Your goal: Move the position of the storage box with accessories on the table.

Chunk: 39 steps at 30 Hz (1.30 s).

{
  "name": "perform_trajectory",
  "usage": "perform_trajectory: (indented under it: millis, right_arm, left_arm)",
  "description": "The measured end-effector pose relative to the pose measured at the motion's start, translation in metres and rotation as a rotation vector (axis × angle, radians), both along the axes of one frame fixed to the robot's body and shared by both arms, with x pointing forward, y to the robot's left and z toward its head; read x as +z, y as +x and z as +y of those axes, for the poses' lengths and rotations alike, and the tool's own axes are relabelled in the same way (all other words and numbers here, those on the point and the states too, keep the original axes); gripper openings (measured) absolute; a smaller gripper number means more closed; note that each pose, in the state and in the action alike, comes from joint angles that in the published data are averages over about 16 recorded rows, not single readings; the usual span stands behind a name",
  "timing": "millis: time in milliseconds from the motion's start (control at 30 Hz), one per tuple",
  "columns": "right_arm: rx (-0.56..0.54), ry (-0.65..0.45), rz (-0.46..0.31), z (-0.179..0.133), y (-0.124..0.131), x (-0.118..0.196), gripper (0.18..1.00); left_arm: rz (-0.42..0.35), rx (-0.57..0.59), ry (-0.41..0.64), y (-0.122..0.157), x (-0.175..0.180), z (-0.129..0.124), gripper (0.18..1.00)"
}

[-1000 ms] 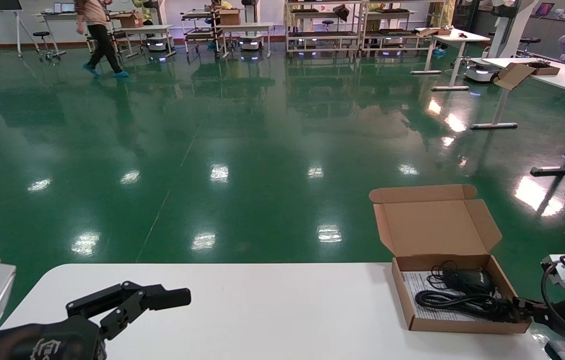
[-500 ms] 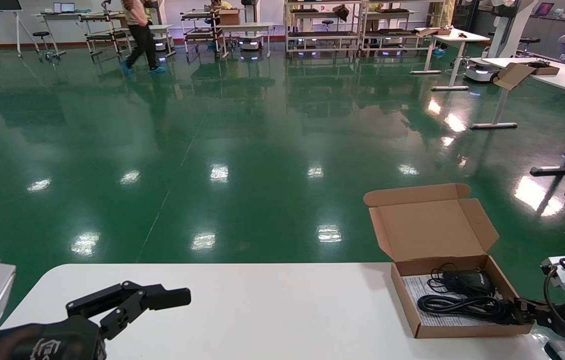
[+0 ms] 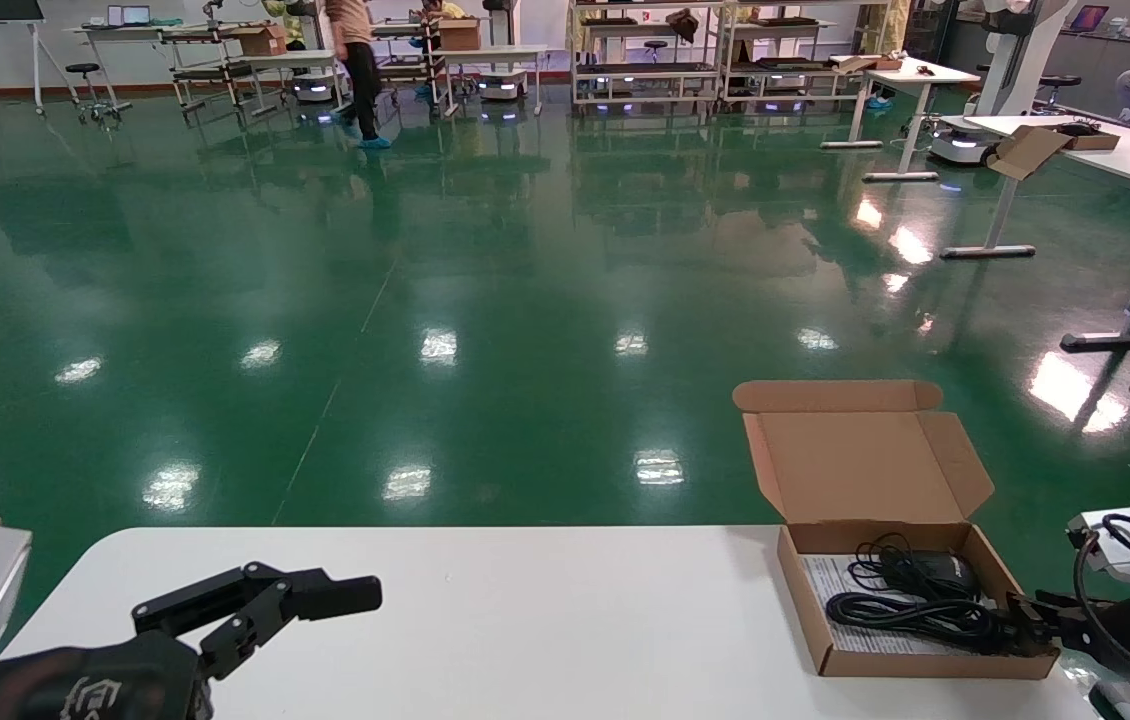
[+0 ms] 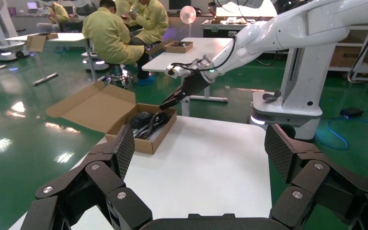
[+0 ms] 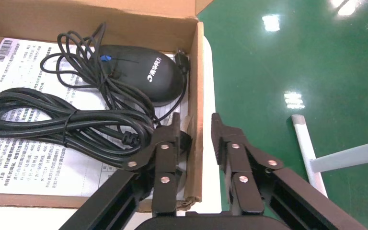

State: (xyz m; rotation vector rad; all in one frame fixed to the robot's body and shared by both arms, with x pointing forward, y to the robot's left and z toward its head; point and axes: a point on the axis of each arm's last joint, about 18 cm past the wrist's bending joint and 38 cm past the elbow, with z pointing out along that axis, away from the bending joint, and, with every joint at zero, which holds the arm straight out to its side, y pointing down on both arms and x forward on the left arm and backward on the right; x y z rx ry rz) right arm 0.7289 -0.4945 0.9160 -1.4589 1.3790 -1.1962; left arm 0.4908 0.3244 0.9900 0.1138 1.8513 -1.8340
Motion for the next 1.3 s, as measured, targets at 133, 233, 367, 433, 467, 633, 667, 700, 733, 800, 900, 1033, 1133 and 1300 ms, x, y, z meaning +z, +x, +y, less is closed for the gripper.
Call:
perform_trajectory:
  millis: [133, 233, 367, 433, 467, 633, 667, 700, 733, 800, 900, 1033, 1133, 1300]
  right_arm:
    - [0.003, 0.009, -0.016, 0.001, 0.000, 0.006, 0.348]
    - [0.008, 0.022, -0.031, 0.002, 0.001, 0.012, 0.405]
    - [0.021, 0.053, -0.056, 0.005, 0.001, 0.021, 0.483]
    - [0.030, 0.075, -0.069, 0.007, 0.001, 0.027, 0.535]
    - [0.036, 0.088, -0.076, 0.008, 0.001, 0.029, 0.560]
    - [0.078, 0.169, -0.110, 0.015, 0.000, 0.042, 0.676]
    - [0.090, 0.189, -0.116, 0.017, -0.001, 0.044, 0.703]
    - [0.102, 0.211, -0.123, 0.019, -0.002, 0.047, 0.729]
    - [0.116, 0.234, -0.129, 0.021, -0.002, 0.049, 0.745]
    - [0.149, 0.288, -0.142, 0.025, -0.005, 0.054, 0.783]
    - [0.207, 0.395, -0.165, 0.034, -0.009, 0.062, 0.846]
    - [0.292, 0.564, -0.197, 0.048, -0.015, 0.072, 0.900]
    - [0.359, 0.695, -0.220, 0.059, -0.019, 0.080, 0.938]
    - [0.442, 0.865, -0.249, 0.071, -0.025, 0.090, 0.977]
  left_arm:
    - [0.000, 0.000, 0.000, 0.000, 0.000, 0.000, 1.000]
    - [0.000, 0.000, 0.000, 0.000, 0.000, 0.000, 1.000]
    - [0.000, 0.000, 0.000, 0.000, 0.000, 0.000, 1.000]
    - [0.000, 0.000, 0.000, 0.000, 0.000, 0.000, 1.000]
    - [0.000, 0.000, 0.000, 0.000, 0.000, 0.000, 1.000]
    - [0.000, 0.000, 0.000, 0.000, 0.000, 0.000, 1.000]
    - [0.000, 0.000, 0.000, 0.000, 0.000, 0.000, 1.000]
    - [0.000, 0.000, 0.000, 0.000, 0.000, 0.000, 1.000]
    - [0.000, 0.000, 0.000, 0.000, 0.000, 0.000, 1.000]
    - [0.000, 0.000, 0.000, 0.000, 0.000, 0.000, 1.000]
    - [0.000, 0.000, 0.000, 0.000, 0.000, 0.000, 1.000]
    - [0.000, 0.000, 0.000, 0.000, 0.000, 0.000, 1.000]
    - [0.000, 0.000, 0.000, 0.000, 0.000, 0.000, 1.000]
    - [0.000, 0.000, 0.000, 0.000, 0.000, 0.000, 1.000]
